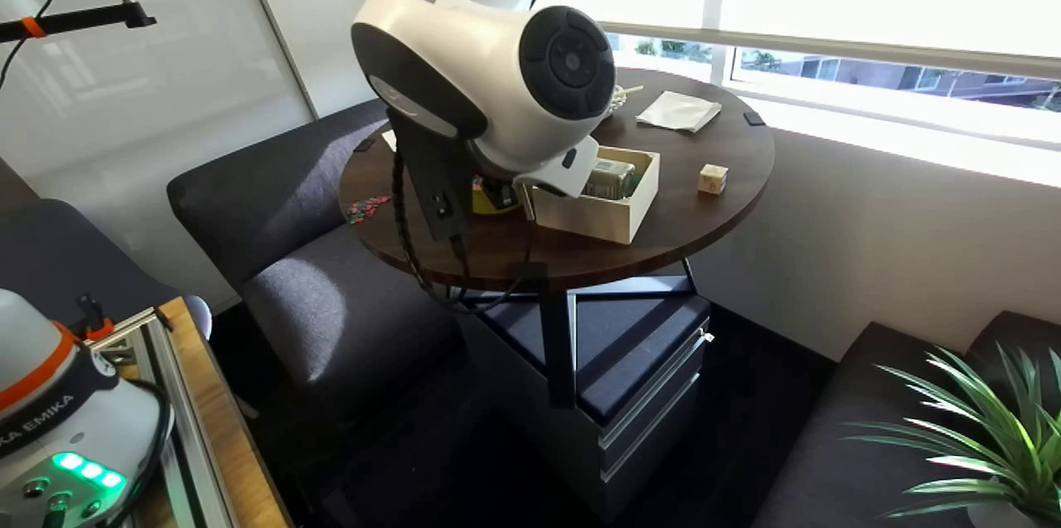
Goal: Take a spoonful of the contents of the yellow bowl and put them in the cup
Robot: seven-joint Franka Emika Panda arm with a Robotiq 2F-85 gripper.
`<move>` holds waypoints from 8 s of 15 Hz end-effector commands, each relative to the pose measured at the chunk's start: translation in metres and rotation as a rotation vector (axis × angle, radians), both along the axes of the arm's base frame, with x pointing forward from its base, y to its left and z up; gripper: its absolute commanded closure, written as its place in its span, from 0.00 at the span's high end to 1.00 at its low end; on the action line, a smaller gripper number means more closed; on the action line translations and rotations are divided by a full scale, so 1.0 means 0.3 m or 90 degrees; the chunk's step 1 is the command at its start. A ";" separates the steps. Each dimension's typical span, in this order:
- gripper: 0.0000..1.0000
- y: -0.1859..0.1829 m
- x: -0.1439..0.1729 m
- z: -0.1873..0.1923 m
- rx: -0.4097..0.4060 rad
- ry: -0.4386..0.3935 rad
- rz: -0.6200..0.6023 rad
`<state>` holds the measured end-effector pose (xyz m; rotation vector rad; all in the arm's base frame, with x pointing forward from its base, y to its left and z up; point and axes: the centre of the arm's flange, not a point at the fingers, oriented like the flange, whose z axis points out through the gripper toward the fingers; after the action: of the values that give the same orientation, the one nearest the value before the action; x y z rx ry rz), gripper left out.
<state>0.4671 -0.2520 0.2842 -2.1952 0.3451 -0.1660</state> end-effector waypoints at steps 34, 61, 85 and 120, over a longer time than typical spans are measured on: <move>0.01 -0.018 -0.007 0.124 0.268 -0.142 -0.059; 0.01 0.227 0.284 0.225 0.255 -0.102 -0.053; 0.01 0.653 0.719 0.146 0.194 -0.028 0.009; 0.01 0.742 0.720 0.374 -0.169 -0.366 0.244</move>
<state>0.6973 -0.0318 0.3957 -2.2910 -0.3788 -0.6163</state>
